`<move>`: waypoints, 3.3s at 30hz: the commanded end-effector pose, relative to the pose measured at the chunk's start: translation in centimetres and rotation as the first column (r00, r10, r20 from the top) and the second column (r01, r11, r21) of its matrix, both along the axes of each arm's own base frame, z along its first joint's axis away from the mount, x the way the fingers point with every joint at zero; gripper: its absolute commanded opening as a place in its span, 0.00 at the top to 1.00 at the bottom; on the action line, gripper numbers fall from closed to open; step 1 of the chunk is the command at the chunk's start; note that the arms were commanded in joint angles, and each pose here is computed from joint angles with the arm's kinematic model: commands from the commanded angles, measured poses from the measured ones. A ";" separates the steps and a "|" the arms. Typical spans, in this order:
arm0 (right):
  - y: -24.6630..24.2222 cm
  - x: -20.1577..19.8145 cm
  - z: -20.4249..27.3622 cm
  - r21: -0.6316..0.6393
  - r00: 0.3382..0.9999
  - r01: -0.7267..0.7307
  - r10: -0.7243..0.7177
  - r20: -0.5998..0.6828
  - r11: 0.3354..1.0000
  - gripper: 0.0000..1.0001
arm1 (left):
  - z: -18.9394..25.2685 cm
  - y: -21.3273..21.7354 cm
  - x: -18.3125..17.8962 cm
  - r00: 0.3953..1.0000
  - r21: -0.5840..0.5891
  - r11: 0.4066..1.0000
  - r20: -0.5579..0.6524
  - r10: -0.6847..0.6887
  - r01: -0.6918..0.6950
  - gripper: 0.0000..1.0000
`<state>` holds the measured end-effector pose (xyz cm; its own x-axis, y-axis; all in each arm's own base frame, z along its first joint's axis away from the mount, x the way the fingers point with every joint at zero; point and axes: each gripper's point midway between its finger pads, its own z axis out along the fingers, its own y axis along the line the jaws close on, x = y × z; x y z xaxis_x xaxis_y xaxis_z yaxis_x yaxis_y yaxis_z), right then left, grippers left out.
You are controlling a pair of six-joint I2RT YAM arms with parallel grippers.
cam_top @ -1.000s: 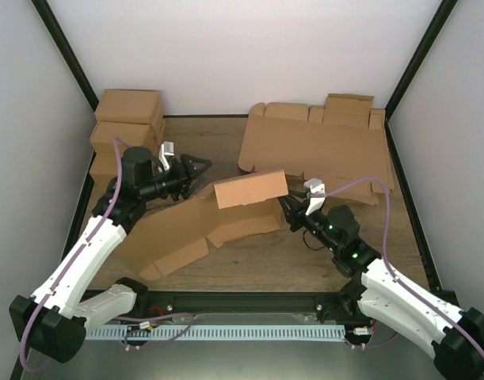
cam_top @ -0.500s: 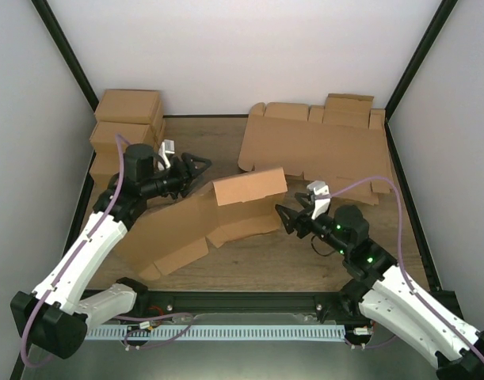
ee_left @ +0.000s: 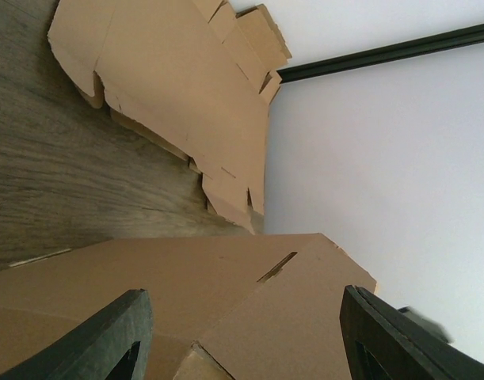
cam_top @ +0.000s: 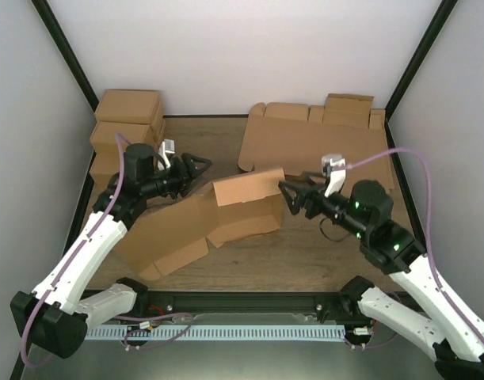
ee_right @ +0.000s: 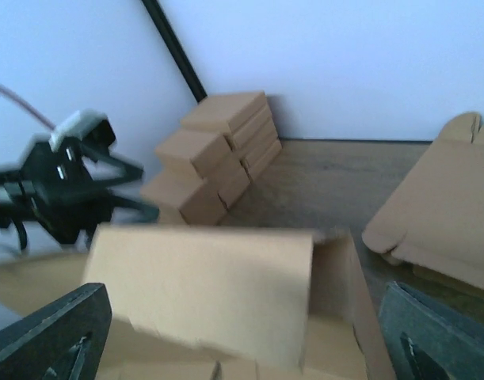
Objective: Fold the paper box
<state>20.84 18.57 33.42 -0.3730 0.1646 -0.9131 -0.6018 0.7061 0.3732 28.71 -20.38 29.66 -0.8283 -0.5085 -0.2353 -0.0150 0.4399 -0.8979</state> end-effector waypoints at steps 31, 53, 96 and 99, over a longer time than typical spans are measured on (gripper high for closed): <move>3.8 6.3 -3.9 0.019 0.811 0.128 -0.094 -0.578 0.992 0.23 | 1.3 0.3 0.0 0.997 0.052 0.999 0.072 -0.008 0.004 0.32; 4.6 7.3 -3.5 0.042 0.826 0.107 -0.065 -0.561 0.993 0.21 | 5.1 5.0 -4.9 0.847 0.680 0.727 0.325 -0.421 0.101 0.15; 4.7 7.3 -4.0 0.025 0.821 0.094 -0.063 -0.567 0.995 0.20 | -1.7 8.0 -9.8 0.682 0.966 0.162 -0.020 -0.731 0.202 0.63; 4.8 7.2 -4.1 0.029 0.817 0.091 -0.058 -0.573 0.995 0.20 | -1.7 7.1 -10.1 0.656 0.956 0.184 -0.013 -0.755 0.230 0.74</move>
